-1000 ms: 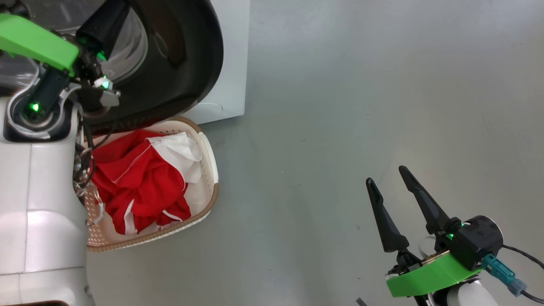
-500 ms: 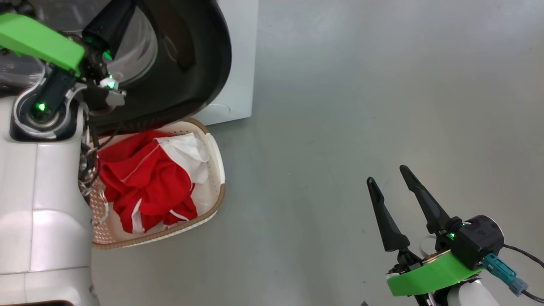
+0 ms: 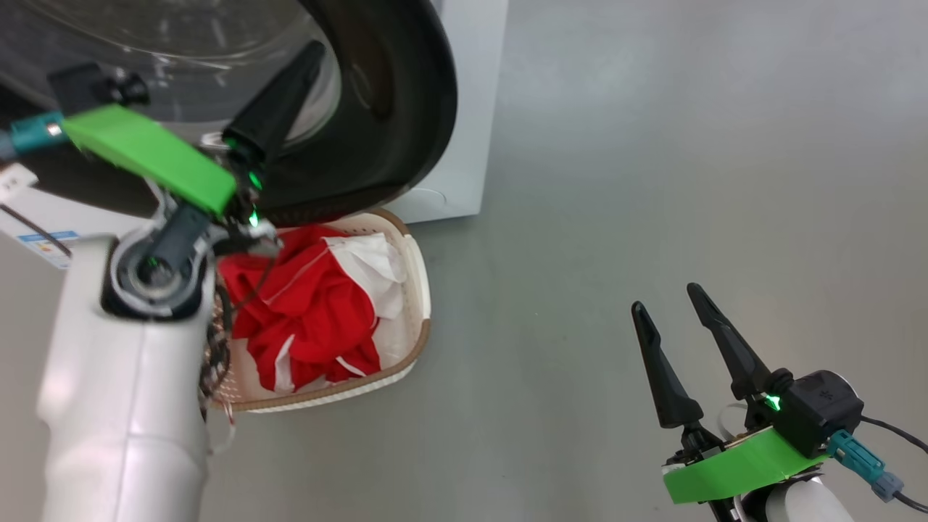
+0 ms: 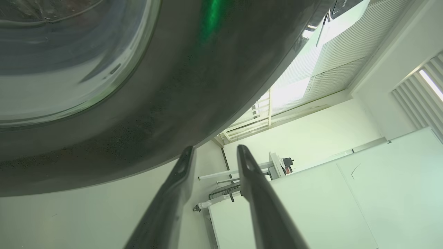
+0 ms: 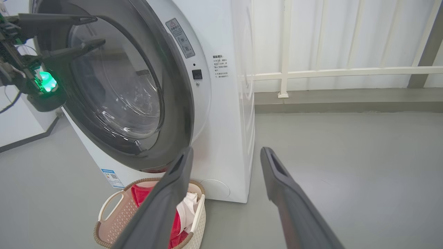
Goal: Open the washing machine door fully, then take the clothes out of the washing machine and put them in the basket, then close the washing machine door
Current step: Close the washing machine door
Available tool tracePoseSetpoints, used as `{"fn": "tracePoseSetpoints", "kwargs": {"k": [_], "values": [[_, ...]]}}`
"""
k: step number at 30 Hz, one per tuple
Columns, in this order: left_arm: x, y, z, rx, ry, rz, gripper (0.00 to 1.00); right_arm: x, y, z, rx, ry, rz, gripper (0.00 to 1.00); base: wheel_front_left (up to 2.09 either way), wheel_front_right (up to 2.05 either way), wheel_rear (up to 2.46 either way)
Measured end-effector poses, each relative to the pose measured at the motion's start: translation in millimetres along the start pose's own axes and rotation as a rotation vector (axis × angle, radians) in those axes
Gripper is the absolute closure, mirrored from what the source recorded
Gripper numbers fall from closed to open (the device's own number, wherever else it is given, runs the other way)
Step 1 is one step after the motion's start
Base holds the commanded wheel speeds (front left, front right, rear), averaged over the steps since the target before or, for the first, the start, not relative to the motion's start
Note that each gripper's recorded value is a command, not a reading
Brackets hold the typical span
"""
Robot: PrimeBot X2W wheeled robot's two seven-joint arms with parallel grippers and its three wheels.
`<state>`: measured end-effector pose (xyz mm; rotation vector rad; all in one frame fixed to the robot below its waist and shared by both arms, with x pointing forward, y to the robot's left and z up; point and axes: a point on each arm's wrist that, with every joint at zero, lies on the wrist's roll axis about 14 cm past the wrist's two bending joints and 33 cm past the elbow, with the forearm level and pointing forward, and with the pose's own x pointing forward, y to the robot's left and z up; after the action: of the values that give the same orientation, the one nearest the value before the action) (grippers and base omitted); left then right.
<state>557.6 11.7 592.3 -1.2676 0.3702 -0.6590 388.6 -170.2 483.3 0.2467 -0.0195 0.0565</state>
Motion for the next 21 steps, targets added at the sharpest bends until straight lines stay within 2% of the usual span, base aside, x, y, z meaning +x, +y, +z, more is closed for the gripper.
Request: {"fn": "tracePoseSetpoints", "kwargs": {"k": [8, 16, 21], "values": [[-40, 1, -2, 0.088, -0.088, 0.027, 0.00, 2, 14, 10, 0.016, -0.033, 0.043, 0.00, 0.00, 0.00, 0.00], [-84, 9, 11, 0.151, -0.275, 0.083, 0.00, 1, 22, 23, 0.018, -0.071, 0.067, 0.00, 0.00, 0.00, 0.00], [-111, 12, 11, 0.246, -0.365, 0.124, 0.00, -2, 28, 30, 0.019, -0.090, 0.084, 0.00, 0.00, 0.00, 0.00]]}}
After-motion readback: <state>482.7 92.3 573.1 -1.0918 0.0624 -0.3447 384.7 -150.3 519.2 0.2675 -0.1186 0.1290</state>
